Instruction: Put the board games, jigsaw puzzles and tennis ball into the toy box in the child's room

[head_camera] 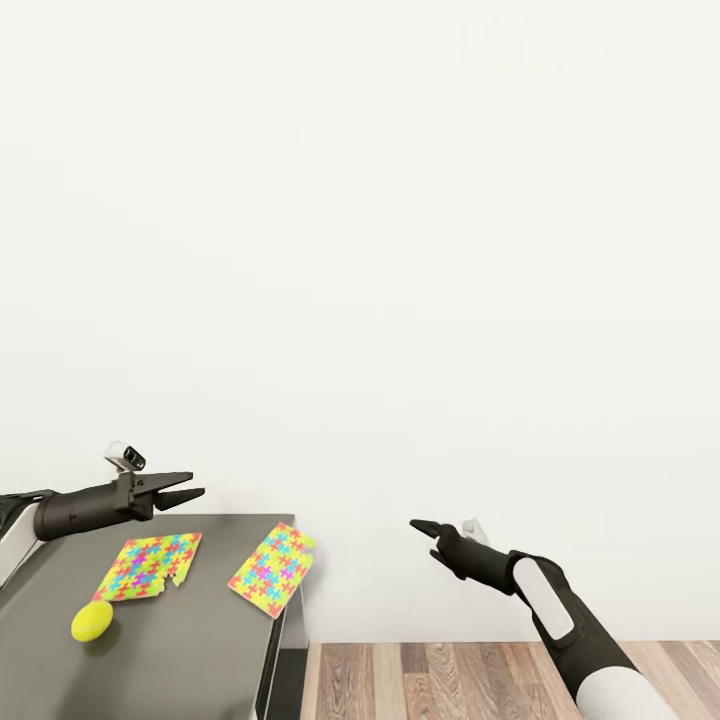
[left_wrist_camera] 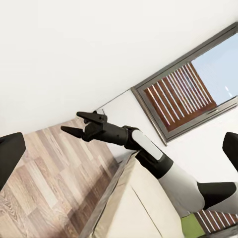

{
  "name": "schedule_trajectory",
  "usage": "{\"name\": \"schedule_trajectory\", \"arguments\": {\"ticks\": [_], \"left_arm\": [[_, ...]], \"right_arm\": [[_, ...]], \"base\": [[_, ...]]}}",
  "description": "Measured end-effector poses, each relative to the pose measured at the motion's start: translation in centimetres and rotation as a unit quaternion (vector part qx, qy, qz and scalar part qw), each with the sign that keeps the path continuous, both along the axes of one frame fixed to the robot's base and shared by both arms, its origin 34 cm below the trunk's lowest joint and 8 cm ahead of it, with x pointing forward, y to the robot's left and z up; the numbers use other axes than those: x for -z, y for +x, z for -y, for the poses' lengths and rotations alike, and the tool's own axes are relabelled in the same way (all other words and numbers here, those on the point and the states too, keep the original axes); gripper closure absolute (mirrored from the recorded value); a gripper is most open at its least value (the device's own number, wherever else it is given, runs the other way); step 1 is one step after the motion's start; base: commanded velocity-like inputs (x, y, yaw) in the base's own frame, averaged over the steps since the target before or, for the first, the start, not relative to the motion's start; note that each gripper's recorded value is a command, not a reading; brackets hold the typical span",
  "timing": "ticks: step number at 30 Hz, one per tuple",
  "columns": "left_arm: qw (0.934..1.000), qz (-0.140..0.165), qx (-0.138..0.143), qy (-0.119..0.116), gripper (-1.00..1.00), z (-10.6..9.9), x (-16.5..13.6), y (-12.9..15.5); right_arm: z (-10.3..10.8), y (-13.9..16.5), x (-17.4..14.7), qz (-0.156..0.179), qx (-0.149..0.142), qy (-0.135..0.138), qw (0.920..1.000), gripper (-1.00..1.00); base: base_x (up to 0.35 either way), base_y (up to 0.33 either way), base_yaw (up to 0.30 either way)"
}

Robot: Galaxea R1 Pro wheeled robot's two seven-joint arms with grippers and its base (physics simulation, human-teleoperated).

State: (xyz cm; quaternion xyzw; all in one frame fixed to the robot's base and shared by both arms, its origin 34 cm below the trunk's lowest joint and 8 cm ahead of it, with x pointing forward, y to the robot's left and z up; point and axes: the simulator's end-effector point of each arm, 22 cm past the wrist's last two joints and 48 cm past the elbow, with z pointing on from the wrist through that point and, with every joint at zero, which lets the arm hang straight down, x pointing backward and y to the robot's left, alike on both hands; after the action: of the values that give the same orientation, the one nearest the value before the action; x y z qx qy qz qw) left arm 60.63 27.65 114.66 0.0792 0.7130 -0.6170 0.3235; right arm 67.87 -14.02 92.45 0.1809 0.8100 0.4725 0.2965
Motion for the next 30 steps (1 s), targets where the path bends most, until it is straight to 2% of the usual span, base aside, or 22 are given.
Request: {"name": "schedule_trajectory", "arguments": {"ticks": [9, 23, 30], "left_arm": [[1.0000, 0.000, 0.000, 0.000, -1.00, 0.1, 1.0, 0.2], [1.0000, 0.000, -0.001, 0.000, -1.00, 0.0, 2.7, 0.6], [1.0000, 0.000, -0.002, 0.000, -1.00, 0.0, 3.5, 0.7]], "right_arm": [[-0.7, 0.3, 0.2, 0.012, -0.008, 0.002, 0.9999, -1.00], [-0.5, 0.7, 1.9, 0.013, -0.004, -0.003, 0.9999, -1.00], [0.2, 1.7, 2.3, 0.033, 0.016, -0.007, 0.9993, -1.00]], "base": [[0.000, 0.000, 0.000], [0.000, 0.000, 0.000], [0.000, 0.000, 0.000]]}}
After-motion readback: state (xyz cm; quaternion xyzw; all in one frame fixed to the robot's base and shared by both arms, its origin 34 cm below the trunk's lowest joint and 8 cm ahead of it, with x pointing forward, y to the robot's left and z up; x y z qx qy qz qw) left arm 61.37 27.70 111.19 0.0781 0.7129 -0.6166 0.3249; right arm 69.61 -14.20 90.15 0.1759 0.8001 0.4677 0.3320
